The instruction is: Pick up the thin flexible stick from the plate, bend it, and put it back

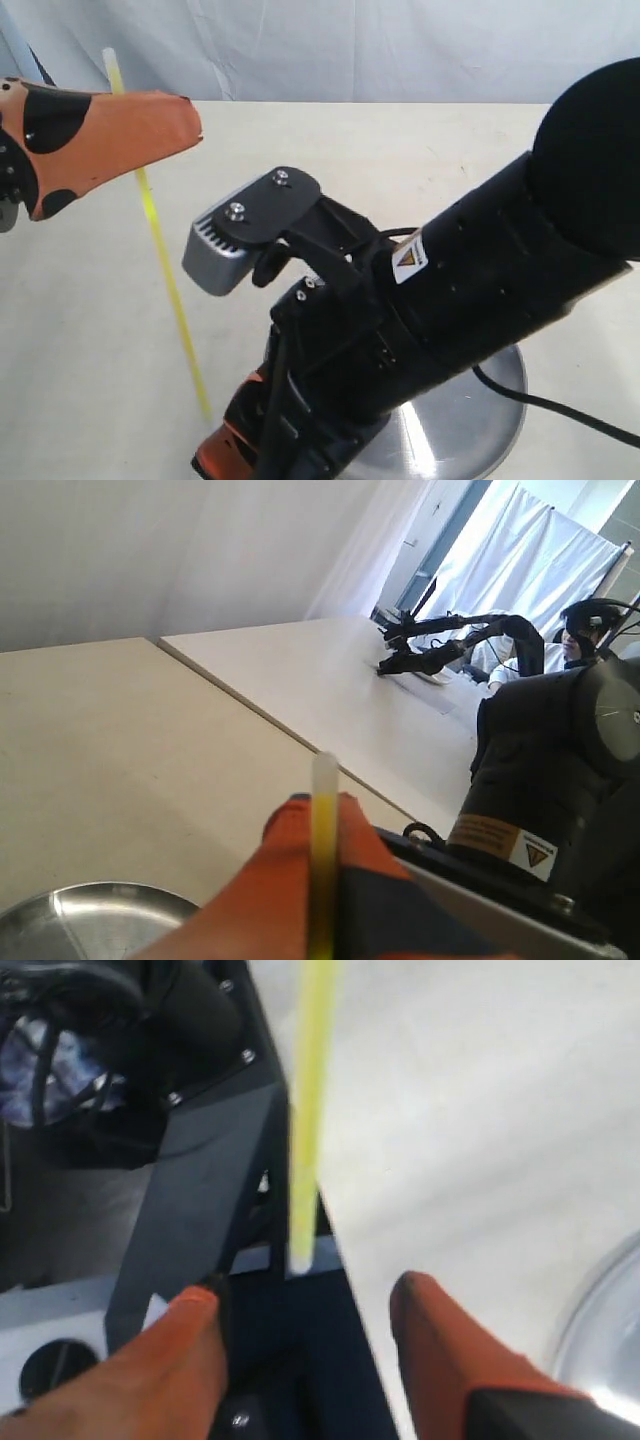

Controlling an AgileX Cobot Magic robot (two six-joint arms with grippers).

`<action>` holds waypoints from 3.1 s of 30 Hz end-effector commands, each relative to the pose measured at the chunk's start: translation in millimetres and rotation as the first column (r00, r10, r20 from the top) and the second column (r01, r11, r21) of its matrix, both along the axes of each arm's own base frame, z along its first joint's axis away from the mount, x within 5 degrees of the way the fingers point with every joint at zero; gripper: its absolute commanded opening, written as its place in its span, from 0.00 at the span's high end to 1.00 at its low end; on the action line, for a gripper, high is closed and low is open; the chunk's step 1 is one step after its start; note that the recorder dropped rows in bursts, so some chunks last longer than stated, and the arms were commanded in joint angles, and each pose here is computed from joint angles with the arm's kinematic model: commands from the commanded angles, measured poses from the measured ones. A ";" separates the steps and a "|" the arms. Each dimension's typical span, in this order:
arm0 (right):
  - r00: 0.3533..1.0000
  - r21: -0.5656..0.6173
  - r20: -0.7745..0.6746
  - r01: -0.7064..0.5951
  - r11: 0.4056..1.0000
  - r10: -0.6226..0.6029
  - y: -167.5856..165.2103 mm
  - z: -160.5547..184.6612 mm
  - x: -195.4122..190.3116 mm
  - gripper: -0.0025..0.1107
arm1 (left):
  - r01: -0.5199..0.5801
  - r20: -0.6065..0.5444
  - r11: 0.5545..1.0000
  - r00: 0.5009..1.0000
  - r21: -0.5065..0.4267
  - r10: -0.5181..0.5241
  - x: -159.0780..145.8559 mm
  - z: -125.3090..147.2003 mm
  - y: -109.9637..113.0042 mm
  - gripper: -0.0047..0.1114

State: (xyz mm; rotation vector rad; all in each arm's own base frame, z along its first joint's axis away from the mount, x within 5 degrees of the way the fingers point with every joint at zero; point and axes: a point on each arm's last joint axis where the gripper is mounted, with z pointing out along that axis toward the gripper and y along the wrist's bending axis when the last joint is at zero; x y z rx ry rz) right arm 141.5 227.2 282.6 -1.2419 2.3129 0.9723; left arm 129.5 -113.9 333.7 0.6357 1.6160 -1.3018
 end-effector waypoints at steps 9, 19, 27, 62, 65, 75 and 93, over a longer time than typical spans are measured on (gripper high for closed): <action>0.974 0.121 0.081 0.201 0.972 -0.211 9.7 2.0 23.3 0.54 | -0.021 -0.038 1.000 0.999 0.012 0.021 9.3 -4.9 -5.9 0.96; 0.990 0.077 -0.050 0.137 0.988 -0.133 8.2 0.7 8.9 0.54 | -0.006 -0.007 0.999 1.000 0.042 0.006 14.1 -4.6 -14.5 0.96; 0.954 0.048 0.181 0.234 0.971 -0.239 -32.8 37.9 -1.0 0.54 | -0.017 0.019 0.999 1.000 0.032 0.017 16.3 5.1 -14.7 0.96; 0.976 0.066 0.012 0.216 0.974 -0.217 -11.9 21.6 2.3 0.99 | 0.112 -0.091 0.983 0.991 0.144 -0.099 45.3 -41.3 -48.2 0.96; 0.977 0.121 0.035 0.205 0.971 -0.211 -22.1 38.7 -7.7 0.99 | 0.093 0.000 0.977 0.996 0.192 -0.094 46.8 -41.1 -50.8 0.96; 0.935 0.063 0.170 0.304 0.951 -0.310 -45.6 48.8 -7.3 0.99 | 0.185 0.030 0.972 0.981 0.148 -0.192 37.2 -34.6 -53.2 0.96; 0.936 -0.152 0.133 0.344 0.926 -0.326 -10.0 -17.2 32.1 0.99 | 0.138 0.068 0.987 0.987 0.078 -0.143 23.5 1.3 -45.1 0.96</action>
